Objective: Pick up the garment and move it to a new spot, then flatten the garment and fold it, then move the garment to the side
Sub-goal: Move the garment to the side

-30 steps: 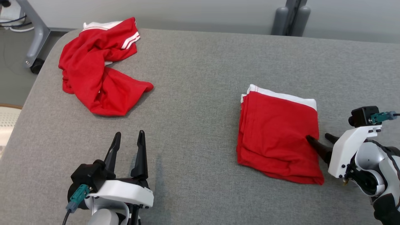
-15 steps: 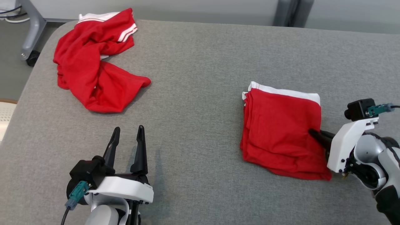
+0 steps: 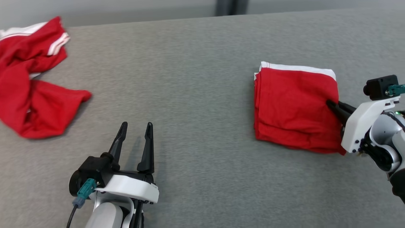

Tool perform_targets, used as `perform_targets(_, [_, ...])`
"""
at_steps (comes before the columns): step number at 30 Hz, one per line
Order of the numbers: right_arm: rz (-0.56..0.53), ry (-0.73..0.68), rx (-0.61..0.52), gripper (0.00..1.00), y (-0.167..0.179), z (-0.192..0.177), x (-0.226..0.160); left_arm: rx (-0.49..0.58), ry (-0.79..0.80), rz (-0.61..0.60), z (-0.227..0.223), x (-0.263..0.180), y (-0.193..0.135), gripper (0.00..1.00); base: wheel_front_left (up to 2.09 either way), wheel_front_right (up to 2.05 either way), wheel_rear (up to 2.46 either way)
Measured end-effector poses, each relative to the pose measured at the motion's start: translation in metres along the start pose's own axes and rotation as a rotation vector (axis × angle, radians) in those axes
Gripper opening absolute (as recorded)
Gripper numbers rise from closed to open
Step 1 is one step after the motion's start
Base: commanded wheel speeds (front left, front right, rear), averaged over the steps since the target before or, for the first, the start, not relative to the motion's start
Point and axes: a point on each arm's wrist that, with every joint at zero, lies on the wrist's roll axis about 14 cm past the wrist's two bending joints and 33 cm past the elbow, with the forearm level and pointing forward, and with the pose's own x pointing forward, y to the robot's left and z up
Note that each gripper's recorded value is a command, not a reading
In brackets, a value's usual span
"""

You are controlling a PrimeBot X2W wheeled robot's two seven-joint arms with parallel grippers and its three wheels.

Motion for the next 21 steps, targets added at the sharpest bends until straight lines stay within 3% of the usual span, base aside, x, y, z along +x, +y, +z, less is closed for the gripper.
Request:
perform_targets(12, [-0.243, -0.031, 0.038, 0.0, -0.083, -0.007, -0.044, 0.033, 0.078, -0.287, -0.041, 0.048, -0.082, 1.0, 0.0, 0.0, 0.0])
perform_targets(21, [-0.331, 0.004, 0.009, 0.0, -0.12, -0.015, -0.037, 0.032, 0.117, -0.306, -0.061, 0.06, -0.081, 1.0, 0.0, 0.0, 0.0])
